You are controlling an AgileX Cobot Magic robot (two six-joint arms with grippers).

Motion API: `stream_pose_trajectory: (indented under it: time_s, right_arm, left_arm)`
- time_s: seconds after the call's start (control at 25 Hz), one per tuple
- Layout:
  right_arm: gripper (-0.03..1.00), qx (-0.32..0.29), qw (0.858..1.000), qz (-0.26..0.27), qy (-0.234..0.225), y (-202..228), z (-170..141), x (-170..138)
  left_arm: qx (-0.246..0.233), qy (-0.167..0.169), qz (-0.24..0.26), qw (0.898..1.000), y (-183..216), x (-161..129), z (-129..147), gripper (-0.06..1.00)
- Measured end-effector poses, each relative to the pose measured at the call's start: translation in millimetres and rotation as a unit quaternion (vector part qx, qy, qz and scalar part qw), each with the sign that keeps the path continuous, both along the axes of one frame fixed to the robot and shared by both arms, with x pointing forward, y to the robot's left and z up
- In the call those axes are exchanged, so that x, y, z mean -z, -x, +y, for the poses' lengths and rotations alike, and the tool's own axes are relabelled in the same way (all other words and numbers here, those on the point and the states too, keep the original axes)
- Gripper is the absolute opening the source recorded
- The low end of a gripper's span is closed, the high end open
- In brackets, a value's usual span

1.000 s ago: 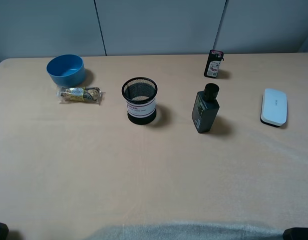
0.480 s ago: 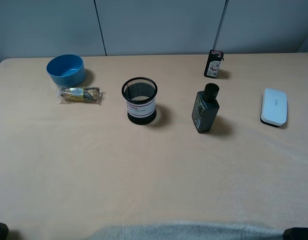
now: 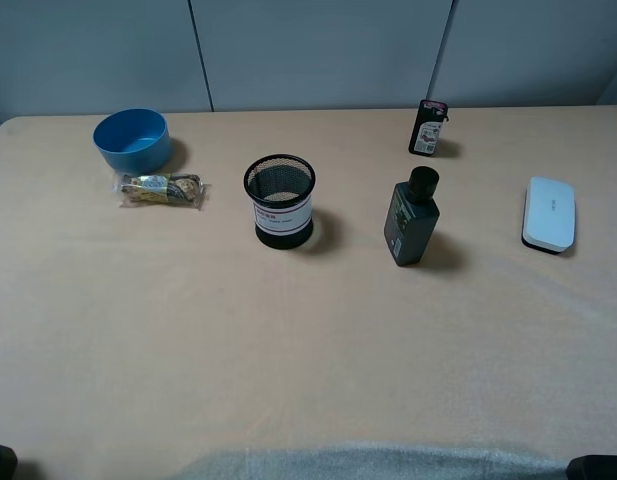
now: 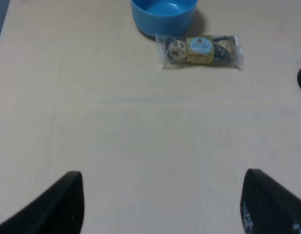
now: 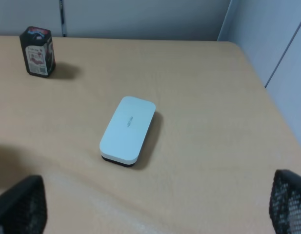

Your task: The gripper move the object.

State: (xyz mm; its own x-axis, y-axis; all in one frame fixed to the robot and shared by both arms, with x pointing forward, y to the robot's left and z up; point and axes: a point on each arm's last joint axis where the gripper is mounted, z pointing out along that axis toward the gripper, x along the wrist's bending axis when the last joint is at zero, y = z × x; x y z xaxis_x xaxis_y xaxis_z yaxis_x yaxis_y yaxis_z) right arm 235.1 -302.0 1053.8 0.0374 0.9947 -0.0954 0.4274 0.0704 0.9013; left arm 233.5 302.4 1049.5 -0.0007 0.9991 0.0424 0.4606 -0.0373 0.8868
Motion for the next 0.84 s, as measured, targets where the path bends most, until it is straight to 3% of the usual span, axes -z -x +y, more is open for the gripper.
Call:
stream_pose_trajectory:
  time_s: [0.84]
  right_arm:
    - [0.69,0.0,1.0,0.0,0.0,0.0,0.0,0.0]
  left_arm:
    - [-0.001,0.001,0.0,1.0,0.0,0.0,0.0,0.73]
